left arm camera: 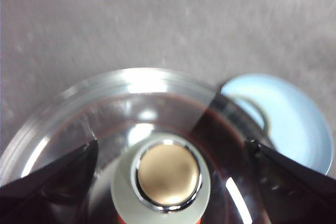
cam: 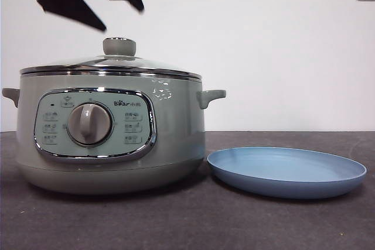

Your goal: Take the pumpkin out from the steamer,put the pumpkin in the blue plate,close the lid

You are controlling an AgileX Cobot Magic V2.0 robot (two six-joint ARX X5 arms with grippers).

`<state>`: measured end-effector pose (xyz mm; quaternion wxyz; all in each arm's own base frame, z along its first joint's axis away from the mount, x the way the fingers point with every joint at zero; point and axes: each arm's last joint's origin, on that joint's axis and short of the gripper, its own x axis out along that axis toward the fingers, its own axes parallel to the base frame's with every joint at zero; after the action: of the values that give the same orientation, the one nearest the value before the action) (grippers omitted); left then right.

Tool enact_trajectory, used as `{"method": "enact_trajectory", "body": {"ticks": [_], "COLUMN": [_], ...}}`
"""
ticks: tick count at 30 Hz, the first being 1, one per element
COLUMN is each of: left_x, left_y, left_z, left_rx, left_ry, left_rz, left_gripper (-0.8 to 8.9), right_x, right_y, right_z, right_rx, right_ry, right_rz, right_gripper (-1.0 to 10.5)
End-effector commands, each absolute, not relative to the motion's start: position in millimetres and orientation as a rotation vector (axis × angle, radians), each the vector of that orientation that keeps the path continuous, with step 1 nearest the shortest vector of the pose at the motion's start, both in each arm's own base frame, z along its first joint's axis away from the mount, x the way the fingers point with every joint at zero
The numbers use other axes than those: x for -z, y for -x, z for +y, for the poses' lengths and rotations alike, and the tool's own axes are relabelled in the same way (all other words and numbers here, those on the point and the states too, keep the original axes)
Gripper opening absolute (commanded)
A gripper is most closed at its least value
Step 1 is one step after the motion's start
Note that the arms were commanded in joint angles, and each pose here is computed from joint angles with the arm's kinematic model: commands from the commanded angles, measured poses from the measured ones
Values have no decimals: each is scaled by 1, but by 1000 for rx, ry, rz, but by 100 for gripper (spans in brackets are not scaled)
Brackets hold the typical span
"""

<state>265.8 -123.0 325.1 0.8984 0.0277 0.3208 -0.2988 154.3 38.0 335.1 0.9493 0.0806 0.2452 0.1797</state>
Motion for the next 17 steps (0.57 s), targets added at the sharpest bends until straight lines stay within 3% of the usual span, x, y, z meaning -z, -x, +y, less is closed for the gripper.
{"method": "enact_trajectory", "body": {"ticks": [1,8,17], "left_x": [-314,-306,-304], "left_y": [-270,-272,-270], "left_z": [-129,-134,-133], "left_rx": [617,612,624], "left_ry": [-107,-145,-175], "left_rz": [702,732,754], "left_gripper": [467,454,-18], "right_x": [-336,-335,-333], "right_y": [-154,-154,-153], "right_z": [38,38,38], "right_rx": [-367,-366,-364], "right_ry": [-169,-170,-169], "right_rz": [497,509,524], "right_gripper": [473,473,473]}}
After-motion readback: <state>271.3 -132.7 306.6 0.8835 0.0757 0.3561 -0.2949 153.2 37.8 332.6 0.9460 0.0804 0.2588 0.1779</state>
